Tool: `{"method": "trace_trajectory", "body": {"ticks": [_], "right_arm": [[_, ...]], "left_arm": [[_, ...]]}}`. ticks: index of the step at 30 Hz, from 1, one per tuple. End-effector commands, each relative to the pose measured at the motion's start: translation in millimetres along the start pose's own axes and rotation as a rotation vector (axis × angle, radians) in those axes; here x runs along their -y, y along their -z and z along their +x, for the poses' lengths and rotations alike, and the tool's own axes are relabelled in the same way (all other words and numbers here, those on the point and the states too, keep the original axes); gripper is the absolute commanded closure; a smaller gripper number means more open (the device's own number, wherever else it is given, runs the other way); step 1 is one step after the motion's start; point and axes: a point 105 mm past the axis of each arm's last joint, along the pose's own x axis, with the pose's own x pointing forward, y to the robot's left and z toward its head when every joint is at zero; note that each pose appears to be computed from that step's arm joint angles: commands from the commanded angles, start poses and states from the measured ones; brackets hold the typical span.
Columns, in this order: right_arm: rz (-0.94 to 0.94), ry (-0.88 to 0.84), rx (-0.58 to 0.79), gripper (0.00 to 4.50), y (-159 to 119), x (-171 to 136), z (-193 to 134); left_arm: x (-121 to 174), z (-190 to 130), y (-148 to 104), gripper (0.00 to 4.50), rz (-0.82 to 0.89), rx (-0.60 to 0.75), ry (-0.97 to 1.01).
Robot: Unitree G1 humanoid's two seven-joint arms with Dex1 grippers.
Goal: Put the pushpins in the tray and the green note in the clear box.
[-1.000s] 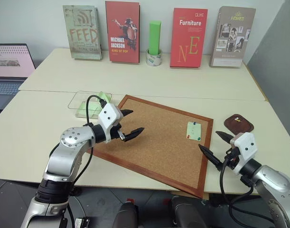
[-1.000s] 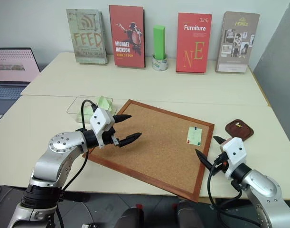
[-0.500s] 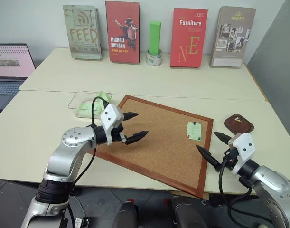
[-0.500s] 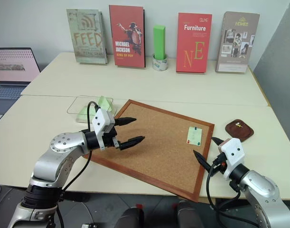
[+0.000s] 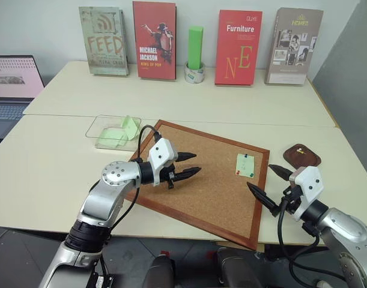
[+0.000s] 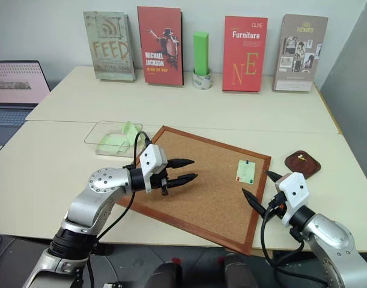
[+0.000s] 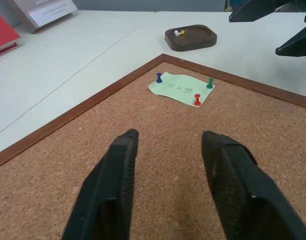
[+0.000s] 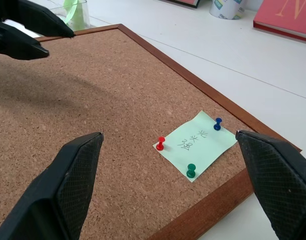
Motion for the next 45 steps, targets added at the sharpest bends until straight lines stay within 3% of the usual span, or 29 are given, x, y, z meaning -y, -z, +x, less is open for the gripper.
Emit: {"method": "trace_trajectory", "body": {"ticks": [1,8,16,27,38,45], "right_arm": [[-0.015,-0.015,0.044,0.00,-11.3,-3.4,1.9],[-0.021,-0.019,0.047,0.00,-11.6,0.4,7.9],[-0.038,0.020,0.050,0.00,-13.2,18.4,23.4],[-0.050,0.101,-0.091,0.00,6.6,62.9,60.2],[-0.022,0.091,-0.097,0.00,13.9,68.7,77.9],[-0.013,0.087,-0.091,1.29,16.1,69.3,87.0]], "left_arm": [[2.2,10.0,-6.6,3.21,0.026,0.036,0.017],[7.2,20.6,-1.5,4.48,0.017,0.053,0.026],[5.5,34.2,17.1,4.48,-0.009,0.033,-0.011],[19.4,39.0,52.4,4.48,-0.029,-0.037,-0.004],[25.2,36.5,53.8,4.48,-0.043,-0.043,-0.011],[26.9,37.5,54.1,4.50,-0.052,-0.046,-0.013]]}}
